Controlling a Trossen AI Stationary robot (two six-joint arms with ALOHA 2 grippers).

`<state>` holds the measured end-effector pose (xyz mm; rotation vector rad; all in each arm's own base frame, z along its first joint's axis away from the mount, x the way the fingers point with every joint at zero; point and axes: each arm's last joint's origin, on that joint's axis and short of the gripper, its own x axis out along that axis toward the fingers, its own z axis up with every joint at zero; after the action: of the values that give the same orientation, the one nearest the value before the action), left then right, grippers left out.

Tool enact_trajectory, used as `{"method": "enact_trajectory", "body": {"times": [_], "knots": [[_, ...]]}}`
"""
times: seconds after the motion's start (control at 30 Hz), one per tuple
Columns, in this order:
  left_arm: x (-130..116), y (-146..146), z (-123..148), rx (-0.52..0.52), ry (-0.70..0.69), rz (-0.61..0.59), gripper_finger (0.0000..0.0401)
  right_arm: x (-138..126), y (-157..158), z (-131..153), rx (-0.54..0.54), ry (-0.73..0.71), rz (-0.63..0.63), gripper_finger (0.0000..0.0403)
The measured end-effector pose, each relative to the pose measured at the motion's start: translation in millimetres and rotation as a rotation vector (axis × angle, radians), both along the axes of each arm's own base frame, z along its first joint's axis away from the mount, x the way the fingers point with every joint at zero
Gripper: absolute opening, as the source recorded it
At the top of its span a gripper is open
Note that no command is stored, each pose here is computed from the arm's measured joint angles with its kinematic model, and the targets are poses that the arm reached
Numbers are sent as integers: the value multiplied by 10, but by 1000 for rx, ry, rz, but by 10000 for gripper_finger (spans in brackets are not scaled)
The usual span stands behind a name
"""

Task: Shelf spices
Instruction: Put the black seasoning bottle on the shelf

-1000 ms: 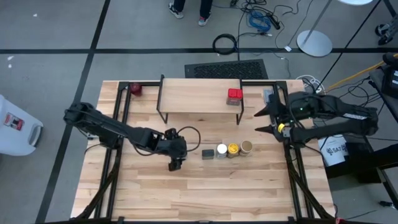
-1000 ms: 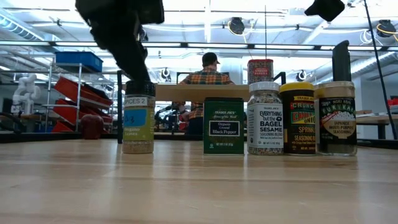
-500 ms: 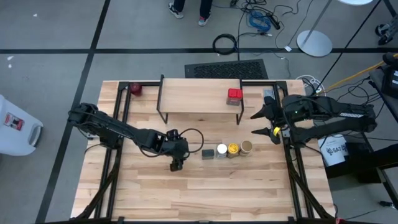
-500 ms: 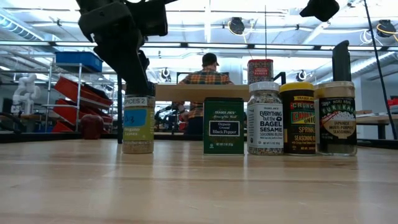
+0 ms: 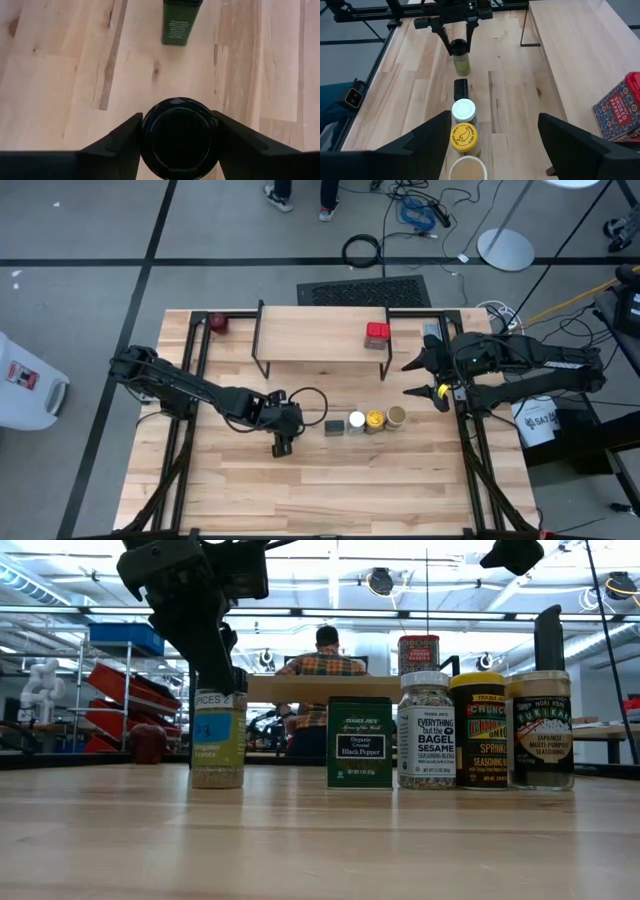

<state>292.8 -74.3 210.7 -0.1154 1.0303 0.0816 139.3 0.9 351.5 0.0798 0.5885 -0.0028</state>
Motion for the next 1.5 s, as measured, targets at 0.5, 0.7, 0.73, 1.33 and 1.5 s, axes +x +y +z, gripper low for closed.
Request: {"method": "enact_trajectory", "body": {"times": [0.5,0.7,0.73,1.33,1.5], "knots": [[11,-10,65,-31,13,10,218,28,0,-72,-12,5,9,286],[63,-25,305,-31,9,9,219,113,1,-354,-12,39,12,286],[72,-28,345,-32,5,9,219,124,1,-397,-9,45,9,286],[292,500,1510,78,-235,72,219,177,199,-481,22,-8,70,286],[292,847,1812,147,-320,109,219,168,253,-480,14,-10,63,286]]}}
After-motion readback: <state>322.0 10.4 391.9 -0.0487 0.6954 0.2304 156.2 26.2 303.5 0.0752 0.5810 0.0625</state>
